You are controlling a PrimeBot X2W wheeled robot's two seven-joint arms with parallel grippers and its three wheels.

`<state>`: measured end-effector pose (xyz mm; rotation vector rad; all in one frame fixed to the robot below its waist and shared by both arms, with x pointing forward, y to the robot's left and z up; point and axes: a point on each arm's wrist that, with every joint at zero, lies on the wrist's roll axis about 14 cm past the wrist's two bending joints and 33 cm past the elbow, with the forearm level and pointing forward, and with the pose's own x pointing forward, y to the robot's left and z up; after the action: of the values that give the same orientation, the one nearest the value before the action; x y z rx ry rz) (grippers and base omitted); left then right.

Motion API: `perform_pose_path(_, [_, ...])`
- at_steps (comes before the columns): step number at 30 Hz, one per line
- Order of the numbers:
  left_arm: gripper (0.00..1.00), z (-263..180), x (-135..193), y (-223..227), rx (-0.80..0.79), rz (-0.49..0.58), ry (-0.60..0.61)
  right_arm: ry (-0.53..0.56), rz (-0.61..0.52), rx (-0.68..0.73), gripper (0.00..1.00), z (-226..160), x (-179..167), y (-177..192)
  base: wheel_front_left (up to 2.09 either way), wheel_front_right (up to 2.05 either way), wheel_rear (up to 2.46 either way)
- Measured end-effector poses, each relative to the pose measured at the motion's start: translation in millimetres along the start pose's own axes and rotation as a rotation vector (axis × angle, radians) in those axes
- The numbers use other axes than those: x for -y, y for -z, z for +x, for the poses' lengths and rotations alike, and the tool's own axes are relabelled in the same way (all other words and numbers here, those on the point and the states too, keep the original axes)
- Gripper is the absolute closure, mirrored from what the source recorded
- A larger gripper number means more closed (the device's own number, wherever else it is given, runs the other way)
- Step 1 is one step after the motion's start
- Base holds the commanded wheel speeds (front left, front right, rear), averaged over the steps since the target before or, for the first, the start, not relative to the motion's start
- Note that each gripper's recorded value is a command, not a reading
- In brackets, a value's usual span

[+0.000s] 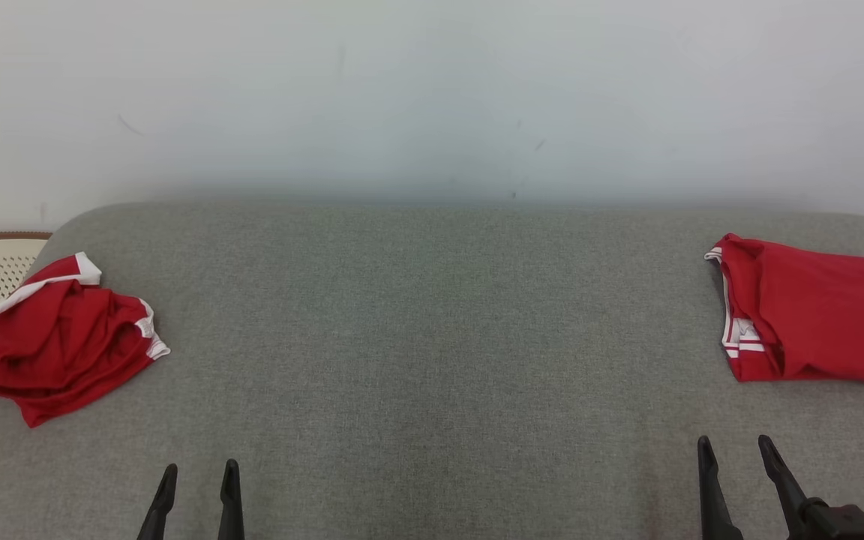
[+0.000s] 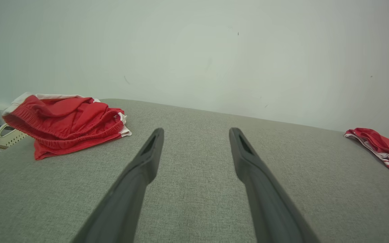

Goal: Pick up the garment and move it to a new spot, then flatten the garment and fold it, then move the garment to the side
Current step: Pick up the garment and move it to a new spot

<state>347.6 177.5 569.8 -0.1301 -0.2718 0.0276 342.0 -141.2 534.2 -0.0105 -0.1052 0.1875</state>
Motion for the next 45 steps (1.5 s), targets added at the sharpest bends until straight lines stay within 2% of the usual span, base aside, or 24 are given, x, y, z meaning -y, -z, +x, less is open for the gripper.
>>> perform_pose_path(9, [0.0,-0.8,-0.3,7.9,-0.046,0.079,0.016,-0.002,0.006,-0.01,0.0,-4.7,-2.1,2.6,0.0,0.0,0.0])
perform_pose_path(45, [0.0,-1.5,-3.5,3.8,-0.04,0.082,0.012,0.007,0.005,-0.017,0.0,-8.2,0.2,4.8,0.0,0.0,0.0])
